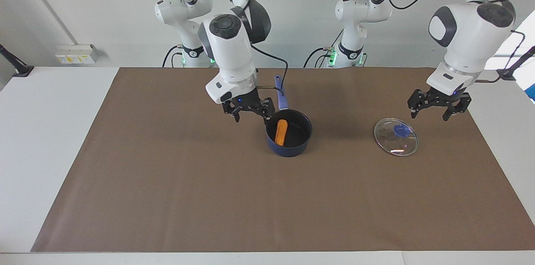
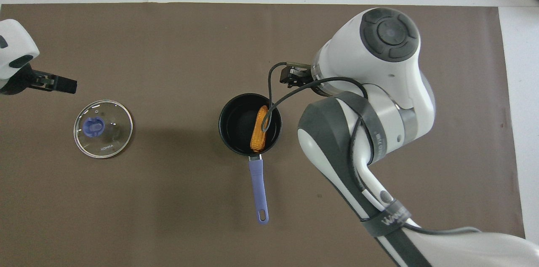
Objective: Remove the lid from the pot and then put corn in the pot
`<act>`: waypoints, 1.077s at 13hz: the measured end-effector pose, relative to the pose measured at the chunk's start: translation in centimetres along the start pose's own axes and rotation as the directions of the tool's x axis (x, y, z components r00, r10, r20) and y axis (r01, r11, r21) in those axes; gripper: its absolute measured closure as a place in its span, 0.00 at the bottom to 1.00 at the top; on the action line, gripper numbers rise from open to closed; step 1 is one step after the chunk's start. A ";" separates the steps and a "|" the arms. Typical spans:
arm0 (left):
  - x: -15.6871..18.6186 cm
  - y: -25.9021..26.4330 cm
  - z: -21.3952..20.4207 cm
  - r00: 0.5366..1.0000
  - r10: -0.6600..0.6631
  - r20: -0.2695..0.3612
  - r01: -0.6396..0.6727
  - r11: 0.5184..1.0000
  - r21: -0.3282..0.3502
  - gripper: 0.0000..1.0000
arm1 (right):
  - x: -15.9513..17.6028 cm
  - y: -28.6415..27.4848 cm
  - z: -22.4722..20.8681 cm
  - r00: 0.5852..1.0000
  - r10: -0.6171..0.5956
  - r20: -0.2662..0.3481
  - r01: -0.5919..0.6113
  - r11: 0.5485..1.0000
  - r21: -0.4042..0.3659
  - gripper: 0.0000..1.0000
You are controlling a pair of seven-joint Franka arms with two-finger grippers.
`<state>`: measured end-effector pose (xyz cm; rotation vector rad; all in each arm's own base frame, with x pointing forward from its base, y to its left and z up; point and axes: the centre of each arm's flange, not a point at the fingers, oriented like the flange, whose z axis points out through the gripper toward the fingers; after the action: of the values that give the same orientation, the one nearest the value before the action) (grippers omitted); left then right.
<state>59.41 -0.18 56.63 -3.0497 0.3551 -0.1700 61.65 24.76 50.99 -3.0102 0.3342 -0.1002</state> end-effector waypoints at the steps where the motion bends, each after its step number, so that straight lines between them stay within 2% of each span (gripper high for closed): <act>1: 0.0 -0.1 -2.4 1.000 -0.002 -0.001 0.002 1.000 0.001 0.00 | 1.1 2.3 -1.1 1.000 -0.002 -0.005 0.002 1.000 -0.007 0.00; 3: -0.4 -0.2 -6.0 1.000 -0.007 0.007 0.007 1.000 -0.001 0.00 | 2.7 6.9 -3.5 1.000 -0.011 -0.005 0.011 1.000 -0.016 0.00; 5: -1.6 -0.2 -9.1 1.000 -0.010 0.012 0.011 1.000 -0.003 0.00 | 2.9 11.0 -6.9 0.999 -0.036 0.010 0.036 0.999 -0.028 0.00; 9: -3.5 0.8 -13.0 1.000 -0.001 0.015 0.001 1.000 -0.016 0.00 | 1.0 17.4 -12.9 0.992 -0.106 0.064 0.109 0.993 -0.041 0.00; 12: -5.0 1.4 -15.7 1.000 0.005 -0.020 -0.005 1.000 -0.018 0.00 | -0.2 20.9 -15.1 0.986 -0.128 0.111 0.134 0.990 -0.046 0.00; 14: -5.6 1.4 -16.4 1.000 -0.002 -0.026 0.002 1.000 -0.018 0.00 | -0.9 23.1 -16.8 0.986 -0.124 0.111 0.130 0.991 -0.044 0.00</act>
<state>51.79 -1.12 72.19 -3.0682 0.3575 -0.2076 54.51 0.88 64.94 -3.0705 0.1367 0.0622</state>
